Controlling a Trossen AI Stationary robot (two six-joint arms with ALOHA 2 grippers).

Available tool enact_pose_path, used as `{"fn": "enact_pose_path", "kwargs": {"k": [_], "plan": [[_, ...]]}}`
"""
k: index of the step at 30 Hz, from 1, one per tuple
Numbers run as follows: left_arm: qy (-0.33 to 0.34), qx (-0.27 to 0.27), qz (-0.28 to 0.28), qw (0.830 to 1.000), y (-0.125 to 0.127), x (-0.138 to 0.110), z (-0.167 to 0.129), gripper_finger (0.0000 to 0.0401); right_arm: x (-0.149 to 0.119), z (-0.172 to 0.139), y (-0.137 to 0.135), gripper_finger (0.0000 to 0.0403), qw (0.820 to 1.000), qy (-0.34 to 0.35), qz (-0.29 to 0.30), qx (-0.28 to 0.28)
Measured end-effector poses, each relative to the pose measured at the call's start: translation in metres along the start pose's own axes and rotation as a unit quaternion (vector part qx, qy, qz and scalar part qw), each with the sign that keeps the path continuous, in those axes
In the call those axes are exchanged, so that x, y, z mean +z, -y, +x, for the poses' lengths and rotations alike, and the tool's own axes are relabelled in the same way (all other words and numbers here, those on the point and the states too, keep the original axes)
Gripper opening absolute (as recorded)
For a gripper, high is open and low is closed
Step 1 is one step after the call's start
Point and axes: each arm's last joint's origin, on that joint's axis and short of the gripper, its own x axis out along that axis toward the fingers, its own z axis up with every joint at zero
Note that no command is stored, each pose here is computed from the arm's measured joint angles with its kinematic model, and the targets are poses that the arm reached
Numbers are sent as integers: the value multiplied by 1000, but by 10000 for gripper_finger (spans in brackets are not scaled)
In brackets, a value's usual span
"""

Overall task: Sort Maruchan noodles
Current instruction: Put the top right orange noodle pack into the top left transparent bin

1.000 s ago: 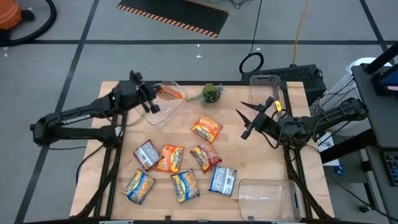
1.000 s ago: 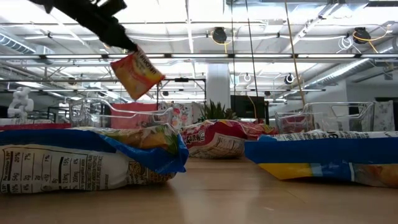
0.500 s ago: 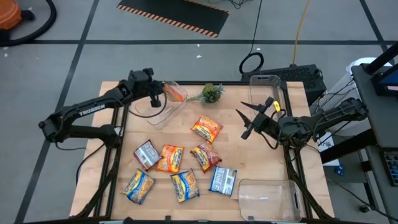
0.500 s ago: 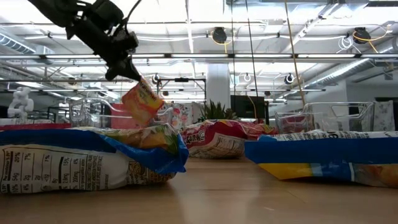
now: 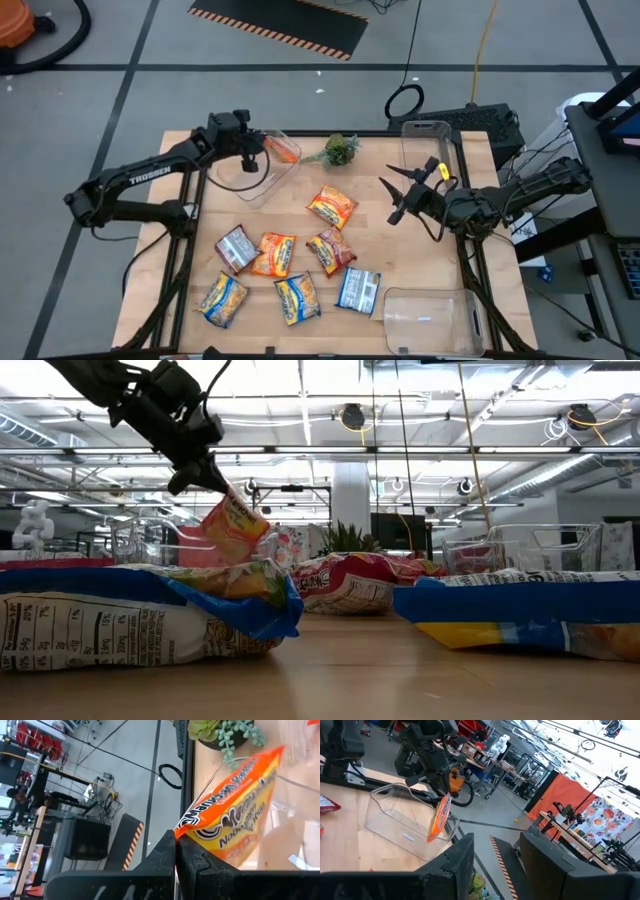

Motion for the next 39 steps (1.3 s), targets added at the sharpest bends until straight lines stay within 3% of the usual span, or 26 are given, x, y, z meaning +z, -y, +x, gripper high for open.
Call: {"fn": "enact_pose_path", "kwargs": {"k": [8, 23, 30, 39], "plan": [[-31, -12, -14, 999, 0, -11, 10, 1, 0, 0, 0, 151, 1000, 0, 0, 0], [-20, 5, -30, 999, -3, -9, 15, 14, 0, 0, 0, 151, 1000, 0, -1, 1], [-32, 8, -74, 997, -2, -10, 15, 19, 0, 0, 0, 151, 1000, 0, 0, 2], [-58, 4, -117, 991, 1, -14, 14, 89, 0, 0, 0, 151, 1000, 0, 1, 2]]}}
